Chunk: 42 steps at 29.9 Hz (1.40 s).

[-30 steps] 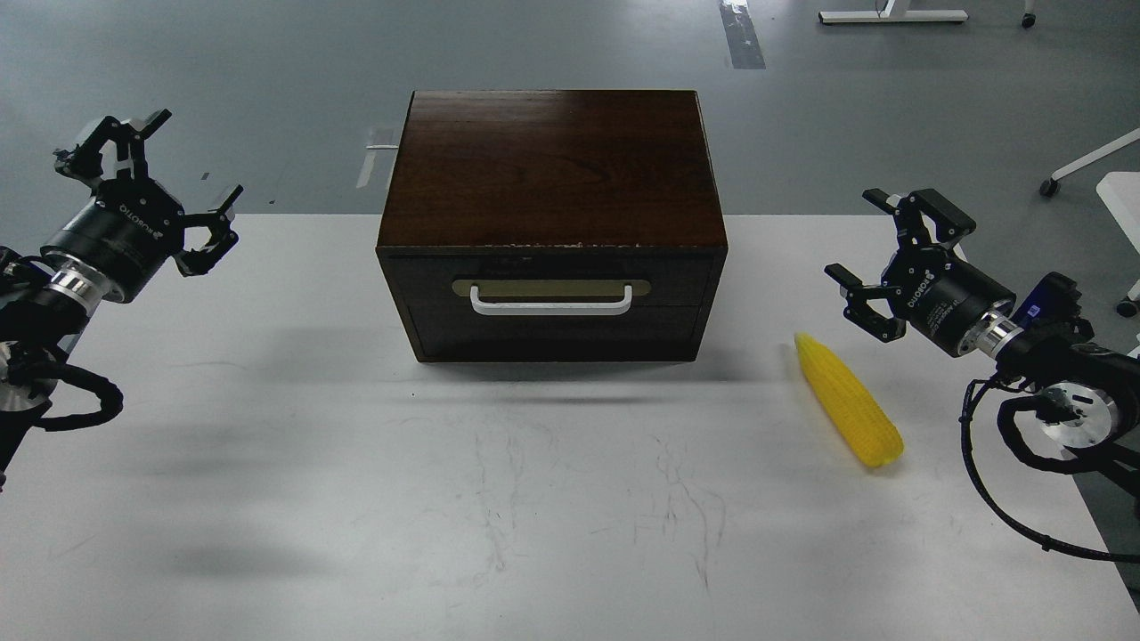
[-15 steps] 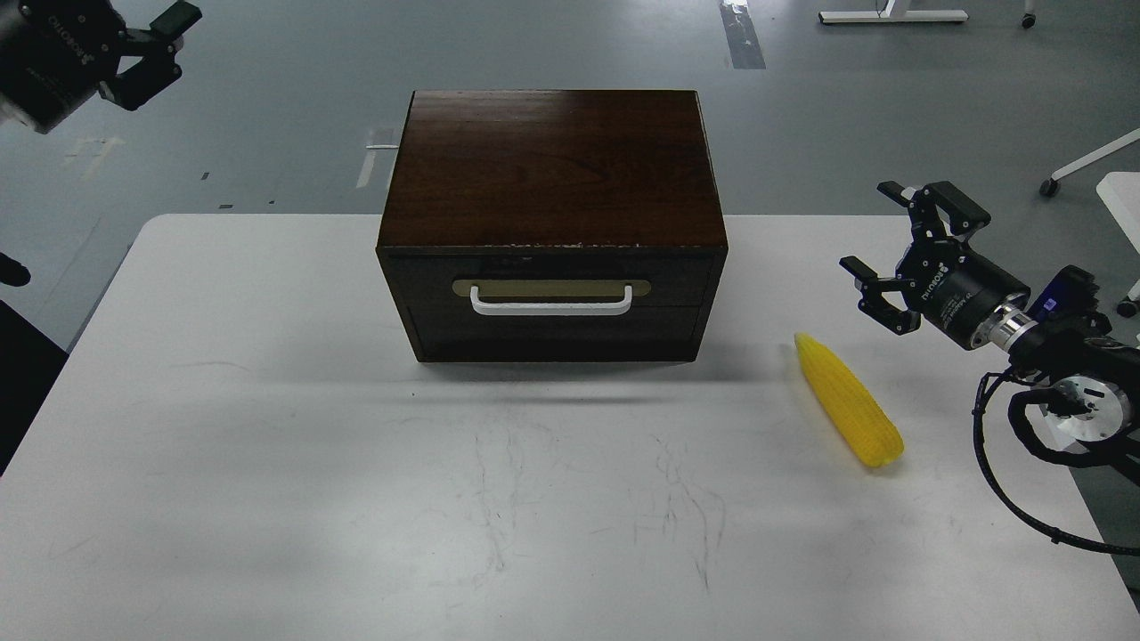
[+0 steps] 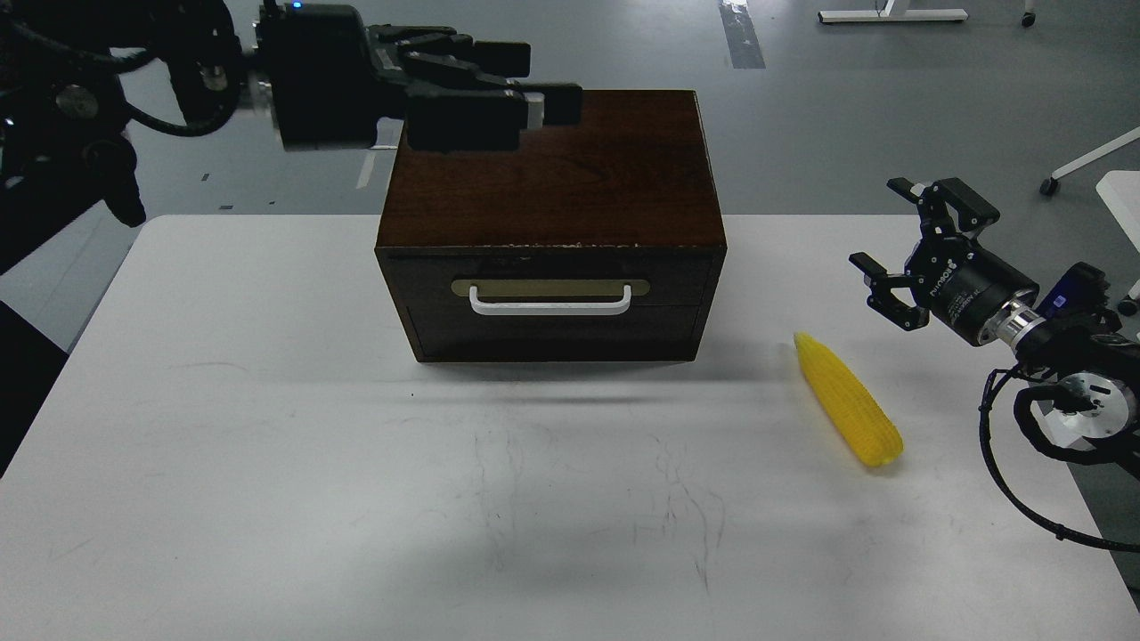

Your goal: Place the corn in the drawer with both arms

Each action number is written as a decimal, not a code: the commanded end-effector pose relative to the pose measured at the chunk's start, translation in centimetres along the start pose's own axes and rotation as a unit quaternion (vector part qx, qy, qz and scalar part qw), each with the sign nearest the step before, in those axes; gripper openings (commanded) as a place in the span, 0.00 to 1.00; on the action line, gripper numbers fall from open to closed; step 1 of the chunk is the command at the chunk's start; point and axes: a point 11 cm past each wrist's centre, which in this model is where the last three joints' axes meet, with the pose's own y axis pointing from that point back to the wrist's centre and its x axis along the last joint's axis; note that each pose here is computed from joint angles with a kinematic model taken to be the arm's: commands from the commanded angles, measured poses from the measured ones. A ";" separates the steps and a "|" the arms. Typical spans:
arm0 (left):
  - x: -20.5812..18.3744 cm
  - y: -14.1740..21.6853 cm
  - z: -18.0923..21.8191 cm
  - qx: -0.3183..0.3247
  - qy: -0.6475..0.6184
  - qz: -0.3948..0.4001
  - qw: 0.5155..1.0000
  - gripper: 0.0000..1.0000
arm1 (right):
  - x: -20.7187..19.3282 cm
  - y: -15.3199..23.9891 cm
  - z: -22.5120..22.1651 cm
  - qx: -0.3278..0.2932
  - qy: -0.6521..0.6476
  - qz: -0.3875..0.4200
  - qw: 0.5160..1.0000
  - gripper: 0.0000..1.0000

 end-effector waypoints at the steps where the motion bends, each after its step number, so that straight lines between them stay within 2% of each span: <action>1: -2.7 -4.2 1.6 -0.004 -0.121 -0.102 0.987 0.98 | 0.2 0.0 0.0 0.001 0.006 0.012 1.000 1.00; 7: -6.5 -6.8 1.6 0.001 -0.227 -0.235 0.945 0.98 | 0.5 0.0 0.0 0.001 0.012 0.023 1.000 1.00; 12: -9.5 -7.4 0.8 0.004 -0.272 -0.302 0.914 0.98 | 0.5 -0.1 -0.2 0.003 0.012 0.024 1.000 1.00; 27: -11.5 -9.6 -0.3 0.007 -0.272 -0.331 0.903 0.98 | 0.9 0.1 -0.6 0.008 0.014 0.029 0.999 1.00; 42: -13.2 -8.7 -2.5 0.031 -0.258 -0.364 0.894 0.98 | 1.1 0.4 -0.3 0.004 0.013 0.034 0.999 1.00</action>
